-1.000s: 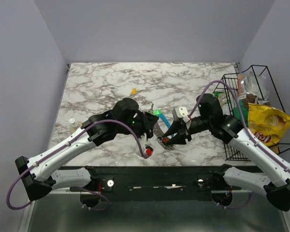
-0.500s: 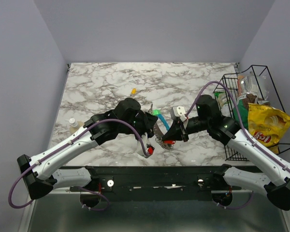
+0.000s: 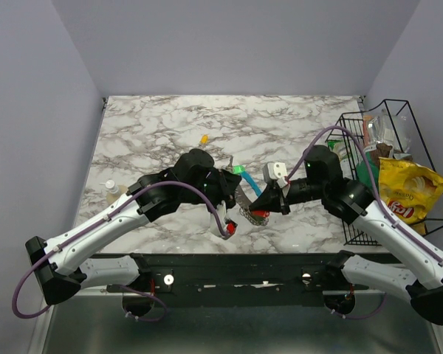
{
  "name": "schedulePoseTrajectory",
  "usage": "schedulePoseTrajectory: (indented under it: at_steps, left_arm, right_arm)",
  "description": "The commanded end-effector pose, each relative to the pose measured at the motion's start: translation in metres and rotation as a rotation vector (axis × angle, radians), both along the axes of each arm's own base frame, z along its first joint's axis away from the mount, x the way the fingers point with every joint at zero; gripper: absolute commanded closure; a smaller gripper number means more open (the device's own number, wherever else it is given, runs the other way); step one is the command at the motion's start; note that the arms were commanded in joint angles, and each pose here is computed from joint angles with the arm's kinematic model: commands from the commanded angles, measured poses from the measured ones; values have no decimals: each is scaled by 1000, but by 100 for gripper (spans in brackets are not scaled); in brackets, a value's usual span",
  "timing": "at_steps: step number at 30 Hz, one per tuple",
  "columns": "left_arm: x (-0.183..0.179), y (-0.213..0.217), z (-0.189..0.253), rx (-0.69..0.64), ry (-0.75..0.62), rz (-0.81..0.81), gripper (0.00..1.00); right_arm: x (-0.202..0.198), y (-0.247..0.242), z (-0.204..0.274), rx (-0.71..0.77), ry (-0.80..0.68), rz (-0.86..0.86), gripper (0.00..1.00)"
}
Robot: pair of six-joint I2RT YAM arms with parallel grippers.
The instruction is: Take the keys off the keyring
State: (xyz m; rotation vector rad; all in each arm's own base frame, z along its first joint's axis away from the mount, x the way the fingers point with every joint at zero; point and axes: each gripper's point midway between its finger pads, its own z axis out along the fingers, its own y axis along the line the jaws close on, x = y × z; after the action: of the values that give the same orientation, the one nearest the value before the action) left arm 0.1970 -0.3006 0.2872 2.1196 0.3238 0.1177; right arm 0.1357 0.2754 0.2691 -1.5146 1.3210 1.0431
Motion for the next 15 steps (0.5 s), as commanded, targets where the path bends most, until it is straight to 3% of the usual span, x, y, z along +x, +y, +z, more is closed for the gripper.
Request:
schedulePoseTrajectory:
  at_steps: [1, 15]
  left_arm:
    - [-4, -8, 43, -157, -38, -14, 100]
    - [-6, -1, 22, -113, 42, 15, 100]
  right_arm:
    - [16, -10, 11, -44, -89, -102, 99]
    - [43, -30, 49, -62, -275, -262, 99]
